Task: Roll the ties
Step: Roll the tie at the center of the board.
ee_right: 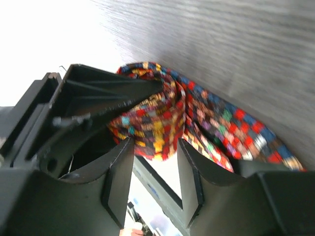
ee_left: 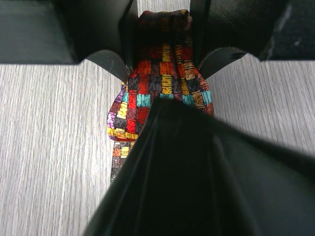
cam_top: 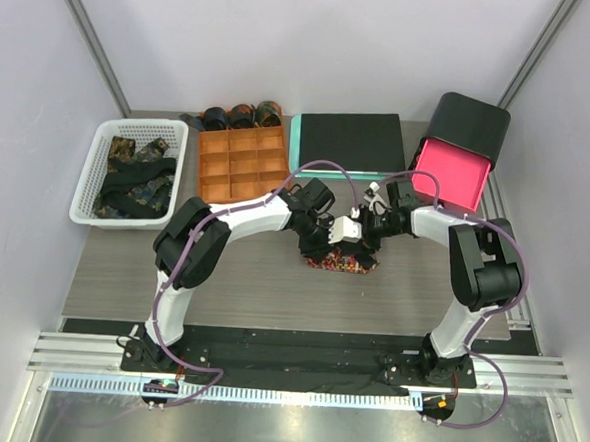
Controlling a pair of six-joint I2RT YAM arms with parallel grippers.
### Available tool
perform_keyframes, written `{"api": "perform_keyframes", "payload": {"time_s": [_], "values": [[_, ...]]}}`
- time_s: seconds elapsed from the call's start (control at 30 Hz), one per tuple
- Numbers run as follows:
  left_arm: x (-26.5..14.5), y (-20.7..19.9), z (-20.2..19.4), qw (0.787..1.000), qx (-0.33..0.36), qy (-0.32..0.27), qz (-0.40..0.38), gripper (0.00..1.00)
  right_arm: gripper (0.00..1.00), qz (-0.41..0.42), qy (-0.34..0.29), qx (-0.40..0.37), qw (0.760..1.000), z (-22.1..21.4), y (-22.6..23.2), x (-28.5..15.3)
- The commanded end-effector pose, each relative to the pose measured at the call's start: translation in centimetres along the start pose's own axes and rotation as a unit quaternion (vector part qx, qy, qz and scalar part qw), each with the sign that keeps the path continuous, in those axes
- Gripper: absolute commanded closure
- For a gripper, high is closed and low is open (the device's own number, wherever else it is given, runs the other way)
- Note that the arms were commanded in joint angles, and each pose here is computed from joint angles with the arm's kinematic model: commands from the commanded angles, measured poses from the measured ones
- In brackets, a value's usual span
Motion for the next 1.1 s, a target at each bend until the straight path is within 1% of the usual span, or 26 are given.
{"api": "perform_keyframes", "payload": {"time_s": [0.0, 0.03, 0.07, 0.1, 0.13, 0.17, 0.2, 0.23, 0.27, 0.3, 0.4, 0.5, 0.73, 0.83, 1.07], "values": [[0.6, -0.4, -2.0, 0.999, -0.015, 0.040, 0.000, 0.74, 0.58, 0.020, -0.009, -0.002, 1.000, 0.8, 0.9, 1.0], [0.6, -0.4, -1.9, 0.999, -0.014, 0.040, 0.002, 0.73, 0.62, 0.019, -0.007, -0.001, 1.000, 0.7, 0.7, 1.2], [0.6, -0.4, -2.0, 0.999, -0.015, 0.040, 0.002, 0.72, 0.68, 0.008, -0.002, 0.004, 1.000, 0.3, 0.1, 1.3], [0.4, -0.3, -2.0, 0.999, -0.015, 0.040, 0.005, 0.68, 0.84, 0.001, 0.001, 0.004, 1.000, 0.1, -0.4, 1.3], [0.3, -0.4, -1.9, 0.999, -0.015, 0.039, 0.008, 0.67, 0.89, -0.007, 0.006, 0.006, 1.000, -0.2, -0.8, 1.2], [0.2, -0.4, -1.9, 0.999, -0.015, 0.039, 0.009, 0.64, 0.92, -0.014, 0.009, 0.011, 1.000, -0.5, -1.3, 1.2], [-0.1, -0.3, -1.8, 0.999, -0.012, 0.036, 0.010, 0.58, 0.97, -0.029, 0.011, 0.010, 0.999, -0.8, -2.0, 1.0], [-0.5, -0.3, -1.8, 0.999, -0.011, 0.032, 0.014, 0.53, 0.99, -0.038, 0.007, 0.012, 0.999, -0.7, -2.6, 0.8], [-0.7, -0.1, -1.4, 0.999, -0.011, 0.022, 0.021, 0.49, 0.99, -0.046, 0.005, 0.013, 0.999, -0.7, -3.0, 0.6], [-1.0, -0.1, -1.1, 1.000, -0.014, 0.014, 0.024, 0.41, 0.99, -0.058, 0.008, 0.011, 0.998, -0.8, -3.8, 0.5], [-2.3, 0.4, 0.4, 0.999, -0.022, -0.025, 0.032, 0.32, 0.99, -0.081, 0.013, 0.022, 0.996, -0.6, -5.2, 0.1], [-3.0, 0.7, 1.8, 0.998, -0.025, -0.053, 0.037, 0.27, 0.99, -0.100, 0.009, 0.024, 0.995, -0.1, -6.4, -0.1], [-3.1, 0.8, 4.2, 0.994, -0.024, -0.105, 0.030, 0.20, 0.99, -0.131, 0.009, 0.015, 0.991, 0.4, -7.5, -0.3], [-2.8, 0.4, 5.2, 0.992, -0.015, -0.128, 0.010, 0.18, 0.99, -0.137, 0.014, 0.012, 0.990, 0.3, -7.7, -0.4], [-0.9, -0.4, 6.3, 0.989, 0.015, -0.145, -0.005, 0.16, 0.99, -0.150, 0.025, 0.003, 0.988, -0.2, -8.5, -0.4]]}}
Point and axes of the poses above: each gripper's point midway between its finger pads, its own x axis out along the fingers, its own y axis along the line the jaws close on, z = x × y, the point moved 1 cm from there along -x, back along the fingers, and after that the axes turned 1 degree about -x, right-handed, at the moved point
